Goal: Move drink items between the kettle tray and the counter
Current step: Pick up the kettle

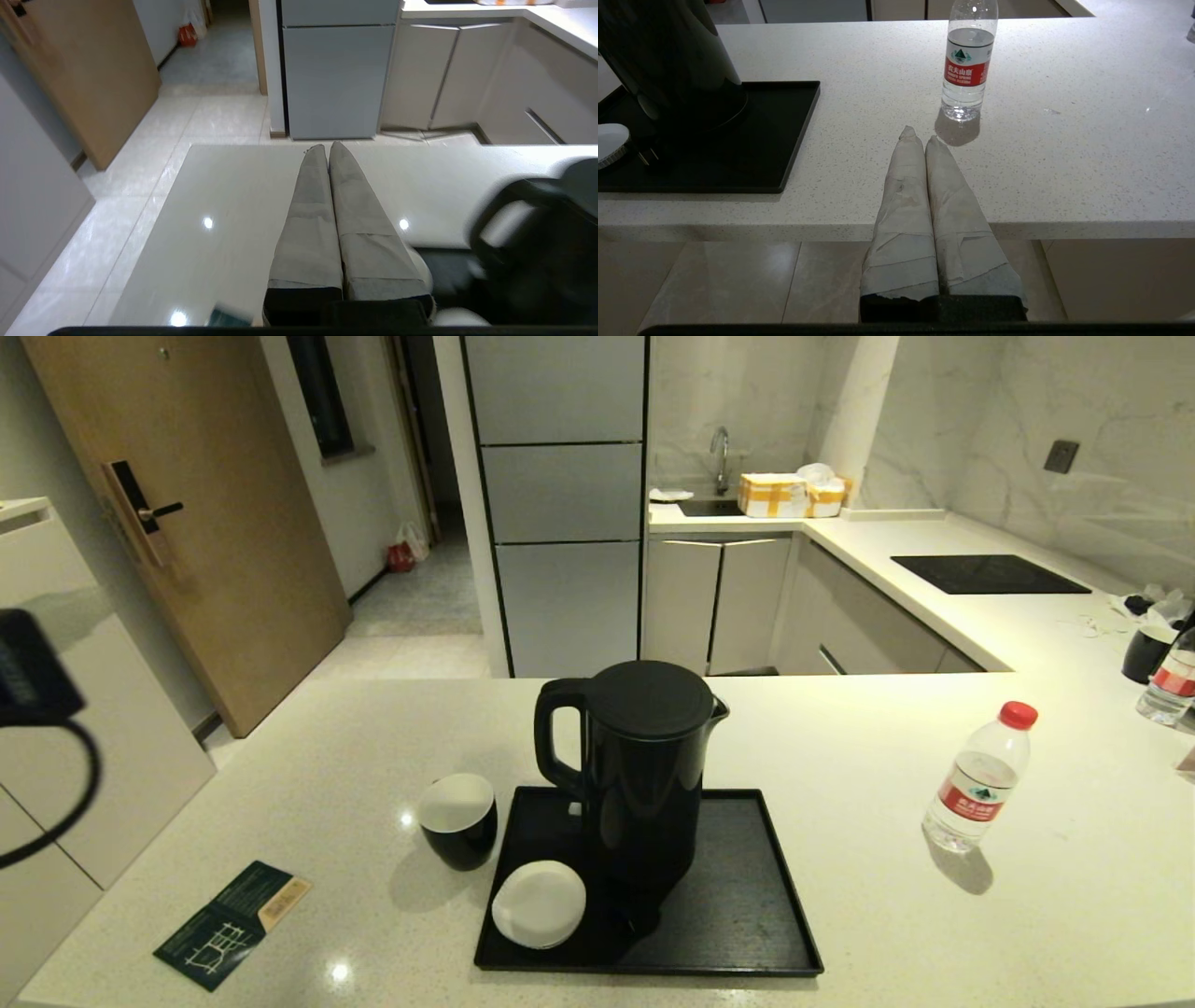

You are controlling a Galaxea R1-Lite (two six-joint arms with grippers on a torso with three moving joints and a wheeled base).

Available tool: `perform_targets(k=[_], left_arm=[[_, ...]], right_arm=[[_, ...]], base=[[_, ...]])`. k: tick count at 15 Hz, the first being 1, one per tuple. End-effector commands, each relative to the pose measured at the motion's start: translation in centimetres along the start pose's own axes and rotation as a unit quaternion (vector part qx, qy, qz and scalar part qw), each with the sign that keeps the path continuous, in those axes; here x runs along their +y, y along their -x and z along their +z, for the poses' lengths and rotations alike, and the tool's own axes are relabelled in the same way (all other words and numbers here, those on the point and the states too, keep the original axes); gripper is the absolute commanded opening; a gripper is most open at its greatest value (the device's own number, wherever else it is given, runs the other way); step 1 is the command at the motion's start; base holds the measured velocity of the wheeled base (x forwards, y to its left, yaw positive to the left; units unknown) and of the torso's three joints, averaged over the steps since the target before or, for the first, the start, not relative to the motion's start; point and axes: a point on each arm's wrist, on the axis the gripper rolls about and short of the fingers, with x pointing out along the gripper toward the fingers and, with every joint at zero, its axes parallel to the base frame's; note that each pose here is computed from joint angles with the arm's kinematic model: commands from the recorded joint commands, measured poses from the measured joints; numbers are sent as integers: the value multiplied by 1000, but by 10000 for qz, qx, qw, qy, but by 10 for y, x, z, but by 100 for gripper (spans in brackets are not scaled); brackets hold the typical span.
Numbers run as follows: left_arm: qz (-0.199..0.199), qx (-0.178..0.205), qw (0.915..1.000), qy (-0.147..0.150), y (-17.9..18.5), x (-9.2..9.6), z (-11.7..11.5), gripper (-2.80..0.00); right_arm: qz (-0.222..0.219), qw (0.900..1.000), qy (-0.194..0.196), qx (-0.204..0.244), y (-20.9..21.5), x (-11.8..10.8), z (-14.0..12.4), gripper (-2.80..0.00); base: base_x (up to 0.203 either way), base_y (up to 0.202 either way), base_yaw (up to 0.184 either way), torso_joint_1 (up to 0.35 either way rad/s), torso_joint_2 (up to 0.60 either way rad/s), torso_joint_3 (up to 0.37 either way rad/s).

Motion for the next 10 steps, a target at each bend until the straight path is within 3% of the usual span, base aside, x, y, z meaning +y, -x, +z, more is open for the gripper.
perform_targets(k=[1, 4, 6, 8, 10], left_arm=[[14, 541, 9985, 17, 109, 10, -1, -280], [50, 398, 9992, 87, 181, 13, -44, -280], [-119, 83, 9998, 118, 215, 12, -89, -280], [-330, 53, 9994, 89, 214, 9, -133, -280], [-413, 199, 9989, 52, 183, 7, -170, -280]], right_arm=[[0, 10000, 7, 9, 0, 0, 0, -280], [0, 10000, 1, 9, 0, 0, 0, -280], [0, 10000, 1, 9, 0, 0, 0, -280], [0, 10000, 9, 9, 0, 0, 0, -280], [0, 10000, 8, 9, 0, 0, 0, -280]], base=[[0, 0, 0, 0, 0, 0], [0, 0, 0, 0, 0, 0], [0, 0, 0, 0, 0, 0], [0, 0, 0, 0, 0, 0], [0, 0, 0, 0, 0, 0]])
